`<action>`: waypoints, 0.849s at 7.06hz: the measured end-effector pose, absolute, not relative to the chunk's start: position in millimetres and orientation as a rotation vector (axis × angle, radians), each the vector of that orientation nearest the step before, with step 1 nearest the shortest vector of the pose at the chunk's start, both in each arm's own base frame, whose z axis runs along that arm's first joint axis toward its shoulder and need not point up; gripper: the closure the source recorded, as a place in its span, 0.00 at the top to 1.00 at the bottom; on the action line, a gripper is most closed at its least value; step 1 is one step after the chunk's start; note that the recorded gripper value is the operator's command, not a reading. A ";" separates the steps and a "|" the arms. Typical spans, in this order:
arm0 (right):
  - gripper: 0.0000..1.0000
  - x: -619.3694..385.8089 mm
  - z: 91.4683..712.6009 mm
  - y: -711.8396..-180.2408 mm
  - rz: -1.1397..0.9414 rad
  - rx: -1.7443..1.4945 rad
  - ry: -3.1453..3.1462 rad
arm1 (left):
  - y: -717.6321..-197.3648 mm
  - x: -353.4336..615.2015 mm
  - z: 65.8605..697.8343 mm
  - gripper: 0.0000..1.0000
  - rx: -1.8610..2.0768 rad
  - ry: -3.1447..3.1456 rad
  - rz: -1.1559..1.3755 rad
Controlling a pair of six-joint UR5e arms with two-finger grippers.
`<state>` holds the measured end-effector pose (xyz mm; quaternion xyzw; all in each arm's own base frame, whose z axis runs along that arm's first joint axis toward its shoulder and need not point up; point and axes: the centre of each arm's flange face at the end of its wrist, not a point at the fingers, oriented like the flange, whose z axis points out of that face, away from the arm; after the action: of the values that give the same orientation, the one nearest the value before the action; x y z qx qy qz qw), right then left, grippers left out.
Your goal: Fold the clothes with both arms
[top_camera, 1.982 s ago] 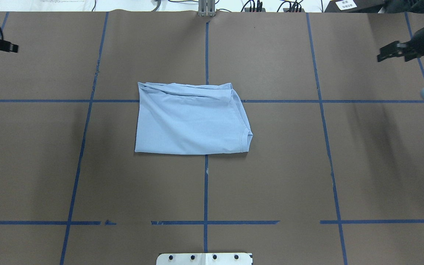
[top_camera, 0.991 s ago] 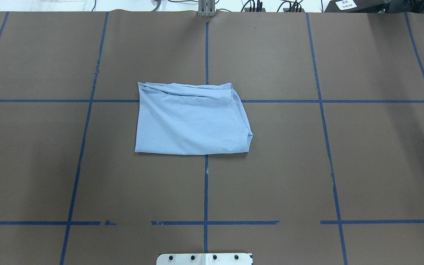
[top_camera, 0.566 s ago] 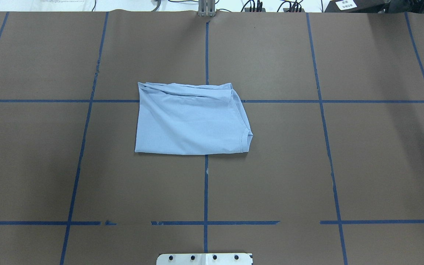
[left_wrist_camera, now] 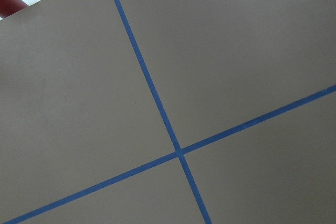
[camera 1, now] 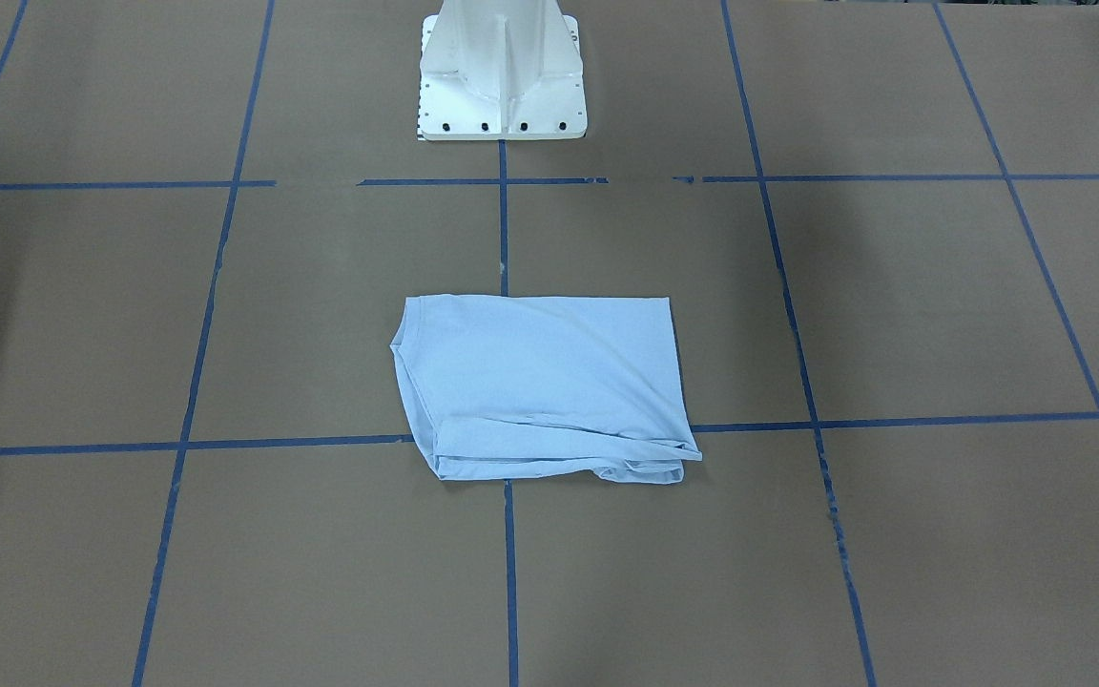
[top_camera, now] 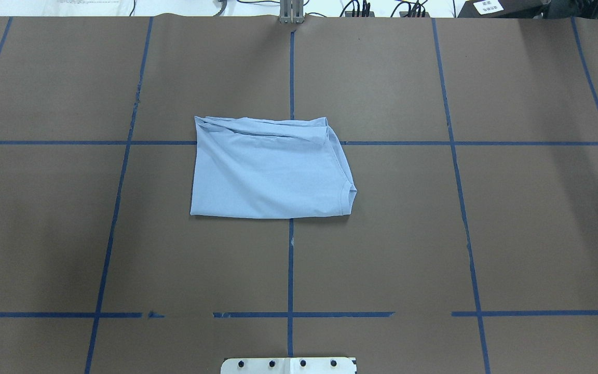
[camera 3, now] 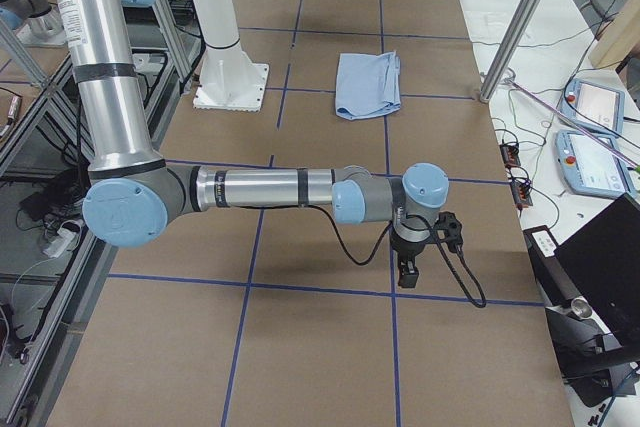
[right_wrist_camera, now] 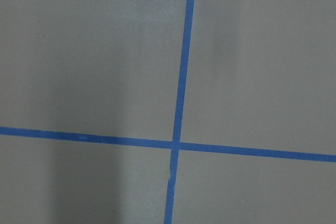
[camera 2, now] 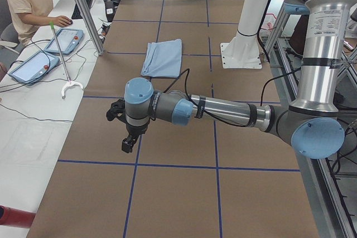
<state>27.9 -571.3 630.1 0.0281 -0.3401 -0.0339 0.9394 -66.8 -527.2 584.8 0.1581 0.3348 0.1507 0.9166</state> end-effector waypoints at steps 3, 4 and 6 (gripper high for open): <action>1.00 27.5 627.1 -567.8 -0.071 0.062 -0.702 | -528.8 -67.5 590.8 1.00 0.314 0.676 0.313; 1.00 26.7 628.1 -564.7 -0.070 0.059 -0.716 | -530.6 -67.9 586.5 1.00 0.322 0.673 0.316; 1.00 25.2 635.2 -553.0 -0.068 0.045 -0.747 | -529.8 -68.5 575.5 1.00 0.345 0.671 0.323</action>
<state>25.2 -553.0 635.2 0.0219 -0.3646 -0.0331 0.9303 -68.5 -529.8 575.5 0.1675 0.3259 0.1572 0.9170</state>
